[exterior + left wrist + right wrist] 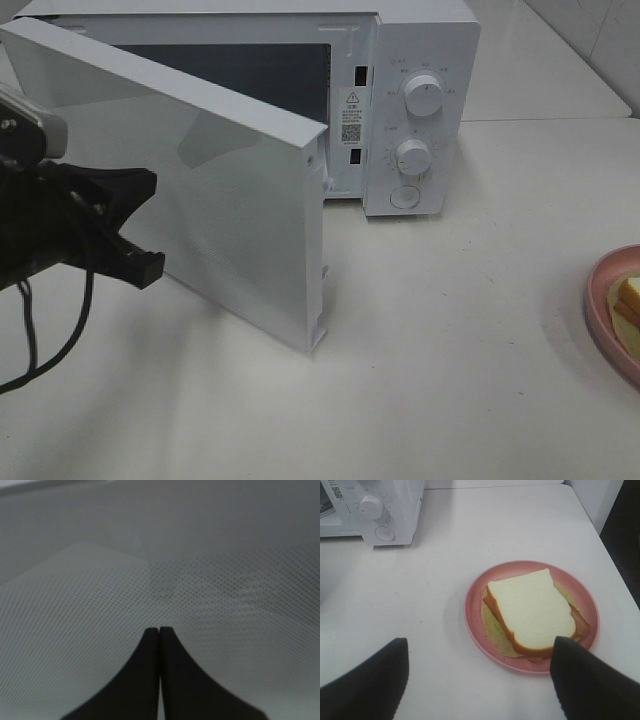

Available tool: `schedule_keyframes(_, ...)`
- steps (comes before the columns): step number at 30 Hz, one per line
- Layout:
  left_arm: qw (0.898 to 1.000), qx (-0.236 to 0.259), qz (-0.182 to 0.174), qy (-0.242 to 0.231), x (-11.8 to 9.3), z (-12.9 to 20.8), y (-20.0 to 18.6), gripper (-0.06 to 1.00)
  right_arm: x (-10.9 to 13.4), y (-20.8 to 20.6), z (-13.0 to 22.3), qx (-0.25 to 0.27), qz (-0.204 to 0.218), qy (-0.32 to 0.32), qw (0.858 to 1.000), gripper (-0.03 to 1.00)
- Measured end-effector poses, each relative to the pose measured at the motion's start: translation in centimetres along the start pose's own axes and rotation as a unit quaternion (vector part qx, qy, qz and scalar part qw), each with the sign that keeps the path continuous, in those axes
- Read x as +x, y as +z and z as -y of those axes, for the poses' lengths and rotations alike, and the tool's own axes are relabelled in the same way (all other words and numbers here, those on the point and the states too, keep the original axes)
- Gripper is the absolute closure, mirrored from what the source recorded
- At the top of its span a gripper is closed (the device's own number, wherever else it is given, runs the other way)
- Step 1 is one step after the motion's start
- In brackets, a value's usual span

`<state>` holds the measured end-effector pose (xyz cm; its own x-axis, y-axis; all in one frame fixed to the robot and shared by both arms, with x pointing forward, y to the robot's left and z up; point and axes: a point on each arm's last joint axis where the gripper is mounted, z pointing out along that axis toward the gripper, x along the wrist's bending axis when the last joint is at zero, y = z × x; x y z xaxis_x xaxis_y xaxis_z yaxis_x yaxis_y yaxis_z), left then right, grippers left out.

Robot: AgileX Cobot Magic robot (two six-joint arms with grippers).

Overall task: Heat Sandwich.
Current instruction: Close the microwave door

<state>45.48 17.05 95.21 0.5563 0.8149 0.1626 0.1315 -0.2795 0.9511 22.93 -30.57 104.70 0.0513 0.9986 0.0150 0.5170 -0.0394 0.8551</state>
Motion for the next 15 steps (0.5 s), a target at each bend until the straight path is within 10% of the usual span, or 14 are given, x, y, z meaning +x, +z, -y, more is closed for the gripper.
schedule_keyframes(15, 0.998, -0.034, -0.028, -0.04, -2.3, -2.0, 6.4, 0.94, 0.0, 0.0, 0.0, 0.0, 0.0, 0.0, 1.0, 0.21)
